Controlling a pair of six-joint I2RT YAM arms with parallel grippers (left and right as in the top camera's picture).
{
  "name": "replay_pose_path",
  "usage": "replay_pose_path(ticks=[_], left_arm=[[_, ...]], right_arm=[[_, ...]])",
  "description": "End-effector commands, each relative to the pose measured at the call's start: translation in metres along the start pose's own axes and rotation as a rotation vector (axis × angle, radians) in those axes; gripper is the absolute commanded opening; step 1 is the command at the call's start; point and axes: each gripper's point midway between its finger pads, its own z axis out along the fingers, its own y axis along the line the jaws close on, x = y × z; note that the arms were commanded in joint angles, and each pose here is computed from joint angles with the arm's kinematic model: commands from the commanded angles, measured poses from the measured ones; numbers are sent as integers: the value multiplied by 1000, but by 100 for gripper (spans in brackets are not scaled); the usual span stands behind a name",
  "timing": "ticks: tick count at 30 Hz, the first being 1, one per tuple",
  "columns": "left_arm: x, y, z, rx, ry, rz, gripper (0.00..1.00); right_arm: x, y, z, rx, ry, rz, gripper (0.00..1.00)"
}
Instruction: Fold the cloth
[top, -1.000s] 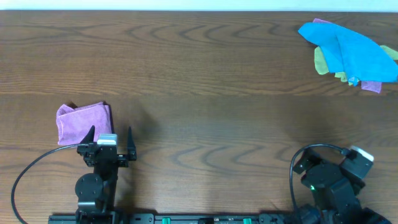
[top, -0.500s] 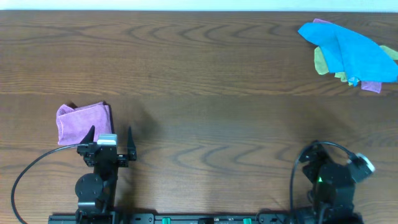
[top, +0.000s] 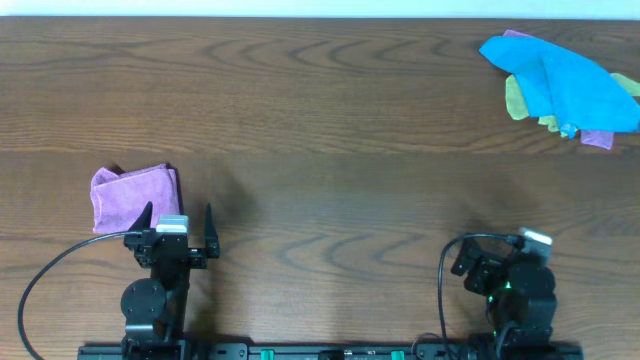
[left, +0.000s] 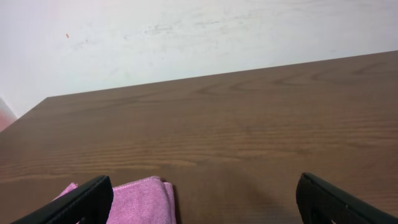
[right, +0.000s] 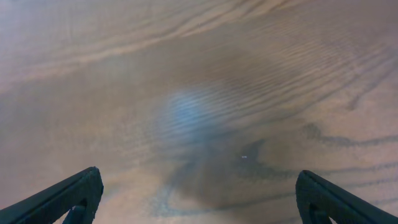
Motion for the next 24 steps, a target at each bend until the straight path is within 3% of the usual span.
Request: replay_pose_path(ticks=[1, 9, 24], left_arm=[[20, 1, 3, -15, 47, 16, 95], [20, 1, 3, -15, 47, 16, 95], [20, 1, 3, -15, 47, 16, 95]], right_arm=[[3, 5, 2, -37, -6, -154, 99], [20, 5, 12, -58, -16, -209, 99], [18, 6, 9, -62, -38, -302, 99]])
